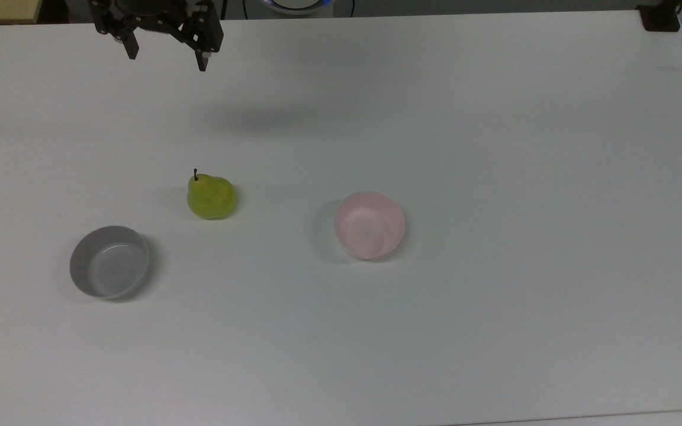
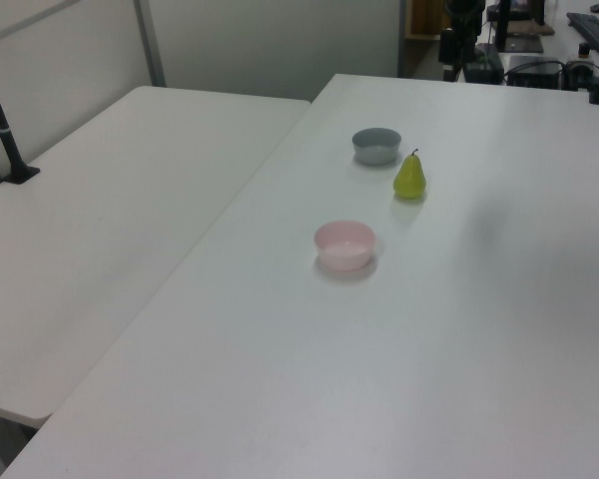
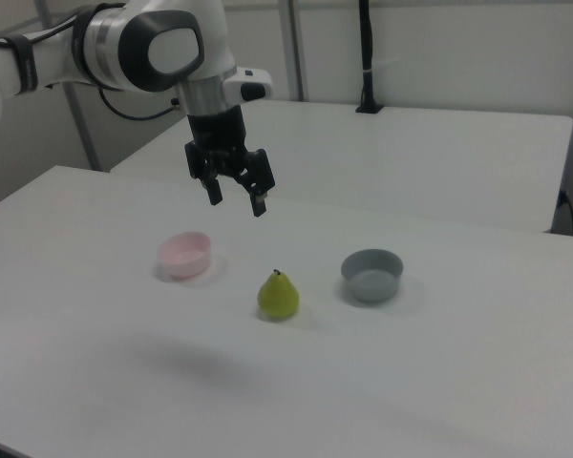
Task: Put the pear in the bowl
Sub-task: 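Lower the open gripper down over the yellow-green pear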
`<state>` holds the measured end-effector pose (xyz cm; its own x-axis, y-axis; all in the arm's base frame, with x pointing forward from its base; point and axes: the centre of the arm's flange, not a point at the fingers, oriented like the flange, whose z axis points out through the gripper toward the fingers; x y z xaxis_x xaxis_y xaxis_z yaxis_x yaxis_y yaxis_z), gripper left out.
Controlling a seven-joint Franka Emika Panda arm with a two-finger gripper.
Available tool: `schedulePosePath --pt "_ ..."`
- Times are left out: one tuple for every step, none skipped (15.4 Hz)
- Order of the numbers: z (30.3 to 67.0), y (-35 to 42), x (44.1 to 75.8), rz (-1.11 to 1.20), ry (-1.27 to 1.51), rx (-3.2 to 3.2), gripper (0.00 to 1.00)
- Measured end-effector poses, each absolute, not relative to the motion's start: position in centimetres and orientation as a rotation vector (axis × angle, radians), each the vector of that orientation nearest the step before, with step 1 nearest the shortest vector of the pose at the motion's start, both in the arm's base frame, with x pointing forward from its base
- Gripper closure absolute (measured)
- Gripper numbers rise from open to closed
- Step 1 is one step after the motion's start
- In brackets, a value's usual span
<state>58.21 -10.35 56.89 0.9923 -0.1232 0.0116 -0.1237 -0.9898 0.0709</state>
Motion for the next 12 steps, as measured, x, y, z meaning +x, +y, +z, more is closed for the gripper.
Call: schedulePosePath --pt "56.89 -10.3 58.22 0.011 -0.189 3.064 0.0" --pt "56.86 -10.3 58.19 0.007 -0.189 3.065 0.0" --pt "56.82 -10.3 58.14 0.0 -0.189 3.065 0.0" --pt "56.79 -10.29 58.11 -0.005 -0.189 3.065 0.0" --pt "56.77 -10.29 58.11 -0.007 -0.19 3.065 0.0" --pt "56.73 -10.29 58.12 -0.008 -0.189 3.065 0.0" --pt "56.73 -10.29 58.12 -0.008 -0.189 3.065 0.0" --pt "56.73 -10.29 58.12 -0.008 -0.189 3.065 0.0" --pt "56.73 -10.29 58.12 -0.008 -0.189 3.065 0.0" --pt "56.73 -10.29 58.12 -0.008 -0.189 3.065 0.0" --pt "56.73 -10.27 58.13 -0.007 -0.19 3.067 0.0" --pt "56.7 -10.22 58.14 -0.007 -0.192 3.074 0.0"
